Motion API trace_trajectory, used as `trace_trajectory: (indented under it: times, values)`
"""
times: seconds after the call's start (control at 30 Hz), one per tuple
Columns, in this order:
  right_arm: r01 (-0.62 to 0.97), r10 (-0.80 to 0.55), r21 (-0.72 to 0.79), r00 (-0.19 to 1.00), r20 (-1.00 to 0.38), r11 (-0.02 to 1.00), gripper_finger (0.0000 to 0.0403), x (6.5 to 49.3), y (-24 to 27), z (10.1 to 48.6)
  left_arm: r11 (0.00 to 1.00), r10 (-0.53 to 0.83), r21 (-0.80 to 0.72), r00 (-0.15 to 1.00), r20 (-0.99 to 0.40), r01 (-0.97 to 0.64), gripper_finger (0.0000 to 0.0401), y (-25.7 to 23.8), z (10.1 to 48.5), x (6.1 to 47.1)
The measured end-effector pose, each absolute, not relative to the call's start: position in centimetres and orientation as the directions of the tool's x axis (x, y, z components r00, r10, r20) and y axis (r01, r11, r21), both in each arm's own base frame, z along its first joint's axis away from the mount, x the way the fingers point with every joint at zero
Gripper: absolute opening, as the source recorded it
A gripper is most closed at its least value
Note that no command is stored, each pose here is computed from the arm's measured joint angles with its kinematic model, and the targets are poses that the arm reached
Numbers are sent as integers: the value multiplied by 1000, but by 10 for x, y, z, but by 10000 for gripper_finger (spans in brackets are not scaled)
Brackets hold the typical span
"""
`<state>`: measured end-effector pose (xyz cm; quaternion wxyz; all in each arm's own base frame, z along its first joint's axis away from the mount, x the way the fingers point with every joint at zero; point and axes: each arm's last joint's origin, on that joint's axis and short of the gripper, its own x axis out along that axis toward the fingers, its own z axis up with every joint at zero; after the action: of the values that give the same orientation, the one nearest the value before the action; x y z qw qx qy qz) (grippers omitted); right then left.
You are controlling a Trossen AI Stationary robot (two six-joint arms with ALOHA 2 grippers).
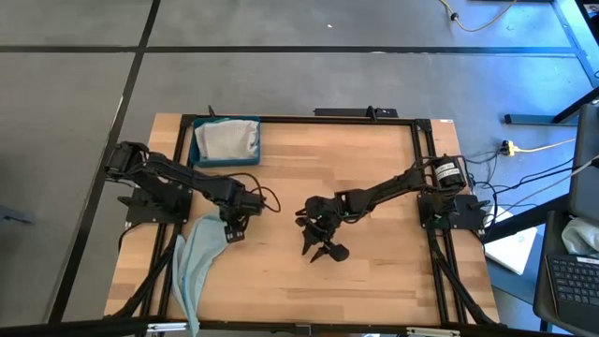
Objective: Fold microfiber towels
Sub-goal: Fold the light blue towel
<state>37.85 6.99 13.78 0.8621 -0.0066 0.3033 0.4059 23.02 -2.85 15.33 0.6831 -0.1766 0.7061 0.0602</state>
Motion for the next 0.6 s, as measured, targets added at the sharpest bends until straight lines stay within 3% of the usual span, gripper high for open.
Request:
trace_trajectory:
  times: [0.4,0.6]
  values:
    - [-698,694,248,476,-540,672,159,375,69,134,933,-158,-162,37,-987,-320,200,-29,146,230]
    - [-697,694,249,476,-541,672,159,374,69,132,937,-200,-209,62,-978,-280,138,-37,150,234]
